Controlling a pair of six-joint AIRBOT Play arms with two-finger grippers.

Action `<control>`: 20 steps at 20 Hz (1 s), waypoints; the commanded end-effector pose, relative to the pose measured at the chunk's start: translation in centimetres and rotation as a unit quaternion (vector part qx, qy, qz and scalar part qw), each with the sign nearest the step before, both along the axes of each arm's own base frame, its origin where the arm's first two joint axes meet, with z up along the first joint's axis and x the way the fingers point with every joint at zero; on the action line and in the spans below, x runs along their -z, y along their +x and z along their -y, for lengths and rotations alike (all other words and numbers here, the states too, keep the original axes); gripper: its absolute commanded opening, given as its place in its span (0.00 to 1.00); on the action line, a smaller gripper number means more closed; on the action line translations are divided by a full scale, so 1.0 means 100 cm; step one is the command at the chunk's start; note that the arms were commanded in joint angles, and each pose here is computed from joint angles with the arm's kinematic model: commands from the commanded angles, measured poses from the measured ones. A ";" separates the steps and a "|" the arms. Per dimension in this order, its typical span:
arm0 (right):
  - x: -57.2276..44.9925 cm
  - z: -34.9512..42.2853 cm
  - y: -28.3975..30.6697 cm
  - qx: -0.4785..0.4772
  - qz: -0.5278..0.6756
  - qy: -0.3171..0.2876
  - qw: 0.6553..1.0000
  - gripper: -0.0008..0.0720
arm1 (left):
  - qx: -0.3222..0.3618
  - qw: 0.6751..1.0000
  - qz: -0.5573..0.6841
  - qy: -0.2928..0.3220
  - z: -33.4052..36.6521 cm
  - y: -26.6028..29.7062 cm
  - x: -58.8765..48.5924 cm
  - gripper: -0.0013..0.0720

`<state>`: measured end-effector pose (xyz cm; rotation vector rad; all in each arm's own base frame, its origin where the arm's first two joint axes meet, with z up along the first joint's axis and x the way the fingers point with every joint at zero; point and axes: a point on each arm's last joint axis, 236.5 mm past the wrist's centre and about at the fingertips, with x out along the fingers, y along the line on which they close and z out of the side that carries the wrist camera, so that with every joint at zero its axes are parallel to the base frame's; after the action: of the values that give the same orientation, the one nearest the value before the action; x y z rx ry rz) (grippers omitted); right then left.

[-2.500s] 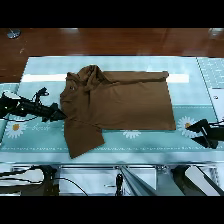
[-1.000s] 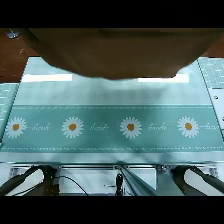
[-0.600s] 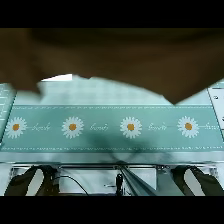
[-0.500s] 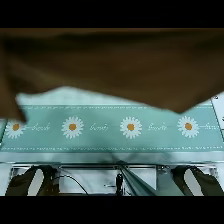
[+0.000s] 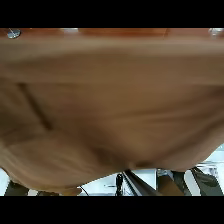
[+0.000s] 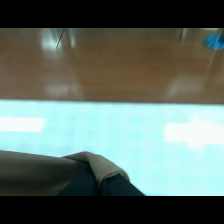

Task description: Fold the shirts.

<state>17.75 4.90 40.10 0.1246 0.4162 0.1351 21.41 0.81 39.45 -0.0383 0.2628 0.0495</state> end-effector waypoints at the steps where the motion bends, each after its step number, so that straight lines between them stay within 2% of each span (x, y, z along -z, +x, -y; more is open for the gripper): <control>1: 0.073 -0.001 0.039 -0.026 -0.095 0.050 0.994 0.04 | 0.005 0.991 -0.131 -0.041 -0.003 0.059 0.106 0.06; 7: 0.198 0.032 0.148 -0.015 -0.196 0.107 0.975 0.04 | 0.021 0.966 -0.222 -0.131 0.005 0.173 0.227 0.06; 11: 0.243 0.036 0.242 -0.016 -0.188 0.199 0.962 0.04 | 0.023 0.937 -0.263 -0.227 0.019 0.244 0.295 0.06; 14: 0.300 0.037 0.297 0.005 -0.214 0.228 0.950 0.04 | 0.029 0.927 -0.289 -0.239 0.029 0.287 0.335 0.06; 17: 0.367 0.040 0.335 0.046 -0.276 0.278 0.919 0.04 | 0.023 0.911 -0.312 -0.267 0.039 0.311 0.365 0.06; 20: 0.404 0.032 0.345 0.040 -0.328 0.308 0.892 0.04 | 0.026 0.892 -0.356 -0.279 0.049 0.305 0.397 0.06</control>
<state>50.50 1.10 4.08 0.7361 0.9511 0.1530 51.48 -2.98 2.86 -0.5459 0.9352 -0.0658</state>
